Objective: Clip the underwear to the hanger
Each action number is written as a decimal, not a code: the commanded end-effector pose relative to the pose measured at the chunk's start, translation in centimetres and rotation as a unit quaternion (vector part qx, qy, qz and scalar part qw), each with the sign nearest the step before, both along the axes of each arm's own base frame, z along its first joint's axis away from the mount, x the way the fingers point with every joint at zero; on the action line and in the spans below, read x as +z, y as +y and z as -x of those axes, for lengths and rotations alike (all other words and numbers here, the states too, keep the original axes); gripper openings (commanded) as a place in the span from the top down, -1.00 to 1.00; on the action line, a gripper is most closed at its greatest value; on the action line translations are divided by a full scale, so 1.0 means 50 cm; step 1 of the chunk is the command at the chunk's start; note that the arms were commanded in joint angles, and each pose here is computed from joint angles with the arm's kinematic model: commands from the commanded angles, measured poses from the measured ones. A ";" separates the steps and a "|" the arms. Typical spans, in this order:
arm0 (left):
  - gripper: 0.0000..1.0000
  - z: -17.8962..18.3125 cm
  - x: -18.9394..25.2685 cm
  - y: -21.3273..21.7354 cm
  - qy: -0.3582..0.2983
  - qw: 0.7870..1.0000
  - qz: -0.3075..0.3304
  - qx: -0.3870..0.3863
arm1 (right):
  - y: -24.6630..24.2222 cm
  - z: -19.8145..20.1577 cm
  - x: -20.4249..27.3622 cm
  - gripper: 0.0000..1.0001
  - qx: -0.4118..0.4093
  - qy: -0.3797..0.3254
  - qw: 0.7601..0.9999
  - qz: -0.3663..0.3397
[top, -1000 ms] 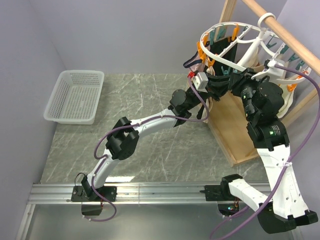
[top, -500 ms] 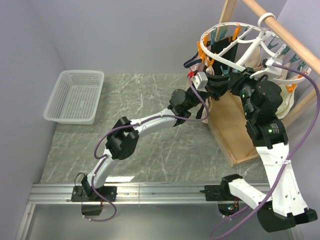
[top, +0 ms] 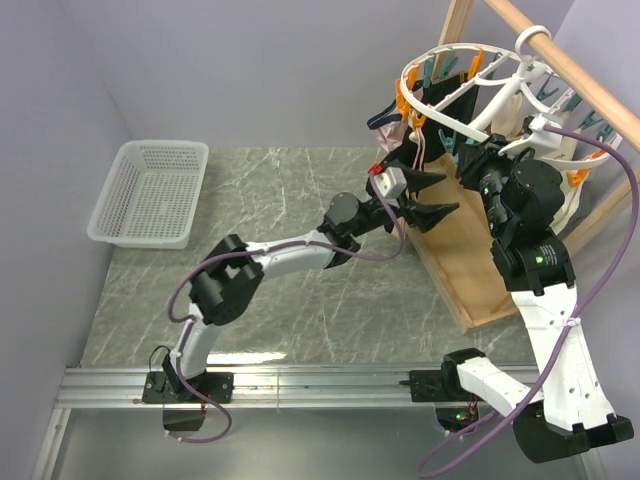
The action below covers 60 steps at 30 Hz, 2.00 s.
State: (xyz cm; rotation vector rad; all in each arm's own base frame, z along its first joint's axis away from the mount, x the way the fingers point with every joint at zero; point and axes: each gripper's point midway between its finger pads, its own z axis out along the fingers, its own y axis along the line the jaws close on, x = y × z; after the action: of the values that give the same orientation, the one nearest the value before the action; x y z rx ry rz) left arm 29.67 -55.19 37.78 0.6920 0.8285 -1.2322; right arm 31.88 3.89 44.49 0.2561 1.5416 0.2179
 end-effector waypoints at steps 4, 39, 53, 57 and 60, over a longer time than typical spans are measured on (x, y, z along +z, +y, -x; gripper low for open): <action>-0.44 0.077 0.101 0.135 -0.068 0.998 0.008 -0.016 | -0.010 0.000 0.027 1.00 -0.007 -0.026 1.000 -0.001; 0.06 -0.014 0.196 0.029 -0.092 0.995 0.046 0.012 | 0.045 0.020 0.014 1.00 0.086 -0.034 0.996 0.007; 0.99 -0.006 0.186 0.010 -0.084 0.995 0.049 0.005 | 0.051 0.029 0.013 0.62 0.095 -0.038 0.995 0.003; 0.99 -0.008 0.187 0.012 -0.083 0.995 0.051 0.010 | 0.043 0.045 0.017 -0.11 0.089 -0.074 0.993 0.006; 0.99 -0.010 0.184 0.012 -0.083 0.995 0.051 0.012 | 0.019 0.062 0.010 -0.30 0.056 -0.091 0.994 -0.021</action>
State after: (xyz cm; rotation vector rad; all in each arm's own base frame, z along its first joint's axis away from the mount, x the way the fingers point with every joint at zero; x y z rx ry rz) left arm 30.82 -55.36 44.41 0.7284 0.7054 -1.1771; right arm 30.06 5.02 43.66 0.1507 1.4524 0.3219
